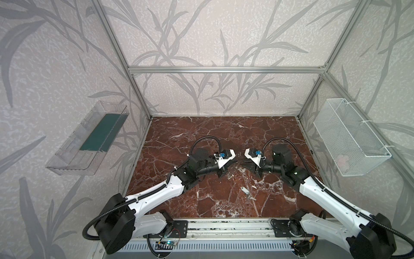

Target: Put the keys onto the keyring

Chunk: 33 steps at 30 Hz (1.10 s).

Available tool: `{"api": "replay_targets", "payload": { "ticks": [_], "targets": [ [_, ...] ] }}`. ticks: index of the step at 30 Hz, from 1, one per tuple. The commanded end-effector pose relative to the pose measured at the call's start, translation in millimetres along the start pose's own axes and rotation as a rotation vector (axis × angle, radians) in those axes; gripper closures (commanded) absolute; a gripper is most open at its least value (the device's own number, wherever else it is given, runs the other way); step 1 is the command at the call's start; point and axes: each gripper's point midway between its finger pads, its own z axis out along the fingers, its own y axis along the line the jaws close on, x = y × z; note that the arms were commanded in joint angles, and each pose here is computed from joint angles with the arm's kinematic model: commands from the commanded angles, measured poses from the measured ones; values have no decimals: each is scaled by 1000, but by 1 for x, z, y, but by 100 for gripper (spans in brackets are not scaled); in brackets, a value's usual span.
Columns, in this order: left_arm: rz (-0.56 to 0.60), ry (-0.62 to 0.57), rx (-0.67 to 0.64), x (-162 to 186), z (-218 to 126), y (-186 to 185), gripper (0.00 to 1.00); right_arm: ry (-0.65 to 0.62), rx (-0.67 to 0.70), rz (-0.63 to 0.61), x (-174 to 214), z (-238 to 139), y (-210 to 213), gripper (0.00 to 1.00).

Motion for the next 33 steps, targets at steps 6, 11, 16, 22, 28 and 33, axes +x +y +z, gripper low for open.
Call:
{"api": "replay_targets", "payload": {
  "ticks": [6,11,16,22,28,33],
  "targets": [
    [-43,-161,26,-32,-1,-1,100,-139,-55,13,-30,-4,9,77],
    [-37,-183,53,-33,-1,-5,100,-178,-62,2,-40,-6,10,77],
    [-33,-188,68,-31,1,-7,100,-200,-93,6,-46,-6,14,78],
    [-26,-185,62,-30,2,-4,100,-208,-112,7,-47,-7,17,82],
    [-18,-183,64,-28,2,-4,100,-201,-122,12,-45,-5,17,94],
    [-5,-149,54,-22,1,-2,99,-199,-116,8,-46,-6,16,100]
  ]
}}
